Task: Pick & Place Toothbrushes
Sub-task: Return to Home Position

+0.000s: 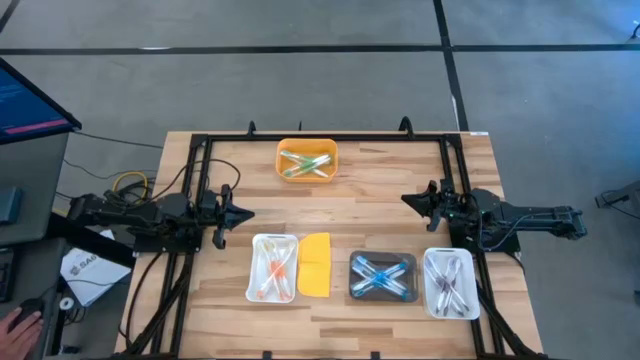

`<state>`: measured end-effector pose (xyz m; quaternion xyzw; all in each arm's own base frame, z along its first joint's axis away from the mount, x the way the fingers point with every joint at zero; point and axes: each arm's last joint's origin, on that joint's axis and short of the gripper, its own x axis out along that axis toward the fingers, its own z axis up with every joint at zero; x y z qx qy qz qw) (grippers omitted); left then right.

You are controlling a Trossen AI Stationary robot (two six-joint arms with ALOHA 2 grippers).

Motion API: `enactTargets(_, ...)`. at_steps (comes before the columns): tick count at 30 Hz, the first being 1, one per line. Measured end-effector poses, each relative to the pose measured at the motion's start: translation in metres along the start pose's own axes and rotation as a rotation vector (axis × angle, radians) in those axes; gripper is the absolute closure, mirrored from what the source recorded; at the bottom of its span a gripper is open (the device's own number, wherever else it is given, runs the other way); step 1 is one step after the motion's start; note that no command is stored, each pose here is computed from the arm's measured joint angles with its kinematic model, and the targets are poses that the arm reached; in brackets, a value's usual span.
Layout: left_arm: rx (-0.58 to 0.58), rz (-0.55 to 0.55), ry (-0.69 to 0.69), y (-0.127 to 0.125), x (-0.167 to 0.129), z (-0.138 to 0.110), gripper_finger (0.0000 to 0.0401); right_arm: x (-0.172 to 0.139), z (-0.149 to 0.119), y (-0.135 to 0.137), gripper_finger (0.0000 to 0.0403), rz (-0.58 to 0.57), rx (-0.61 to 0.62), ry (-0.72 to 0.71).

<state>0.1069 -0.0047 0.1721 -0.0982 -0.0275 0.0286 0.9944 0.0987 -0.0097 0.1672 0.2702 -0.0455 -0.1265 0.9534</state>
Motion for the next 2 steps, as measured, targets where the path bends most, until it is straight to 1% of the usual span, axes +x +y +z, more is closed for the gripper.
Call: enactTargets(2, 0.000, 0.000, 0.000, 0.0000, 0.0000, 0.0001, 0.0400, 0.0000, 0.0000, 0.0000, 0.0403, 0.000, 0.000, 0.000)
